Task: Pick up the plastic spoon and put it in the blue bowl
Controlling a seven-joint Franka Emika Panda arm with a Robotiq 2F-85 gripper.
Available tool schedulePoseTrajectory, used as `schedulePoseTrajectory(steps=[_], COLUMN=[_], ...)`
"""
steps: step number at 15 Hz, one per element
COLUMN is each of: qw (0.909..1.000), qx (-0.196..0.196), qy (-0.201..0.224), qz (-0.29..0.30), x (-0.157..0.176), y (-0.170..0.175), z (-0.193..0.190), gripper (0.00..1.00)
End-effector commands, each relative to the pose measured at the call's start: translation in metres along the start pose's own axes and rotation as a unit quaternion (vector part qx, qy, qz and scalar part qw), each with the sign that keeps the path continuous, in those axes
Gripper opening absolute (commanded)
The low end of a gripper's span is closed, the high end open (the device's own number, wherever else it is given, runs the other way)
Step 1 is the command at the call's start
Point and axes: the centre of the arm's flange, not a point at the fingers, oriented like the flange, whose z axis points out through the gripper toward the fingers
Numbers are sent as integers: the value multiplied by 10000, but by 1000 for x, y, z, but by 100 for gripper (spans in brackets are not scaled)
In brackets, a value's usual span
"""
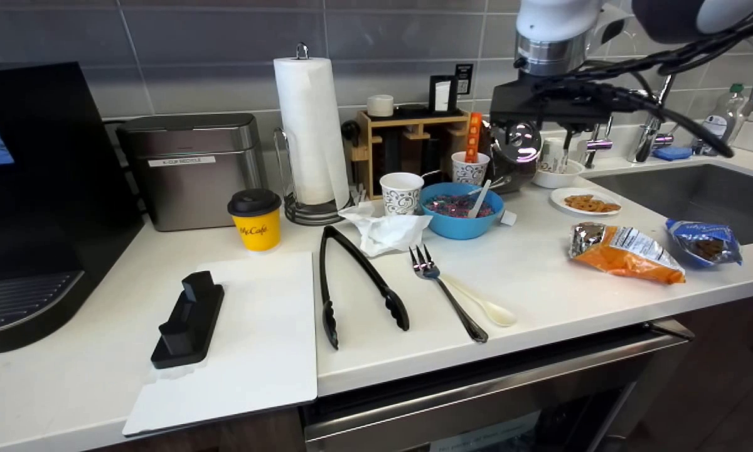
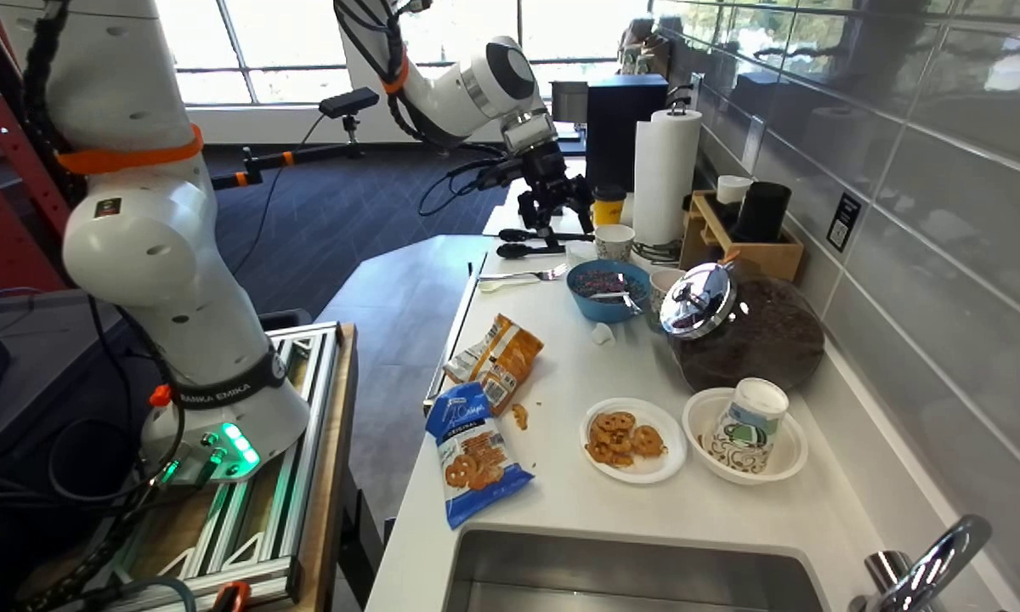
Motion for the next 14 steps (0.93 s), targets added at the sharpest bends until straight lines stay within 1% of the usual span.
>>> schedulePoseTrajectory(steps=[1, 4, 6, 8, 10, 12, 13, 14], qw=[9952, 9845, 9746, 9623, 9475, 9288, 9178, 9350], qx=[111, 478, 687, 882, 994, 1097, 1139, 1027], qy=[-491, -817, -1070, -1318, -1570, -1841, -1969, -1736], qz=[-843, -1477, -1845, -2210, -2601, -3025, -3253, -2919], x=[27, 46, 58, 65, 70, 76, 82, 47], y=[69, 113, 137, 159, 175, 183, 185, 159], z=[-9, -11, -16, -24, -34, -41, -44, -20], gripper=[100, 100, 100, 100, 100, 100, 100, 100])
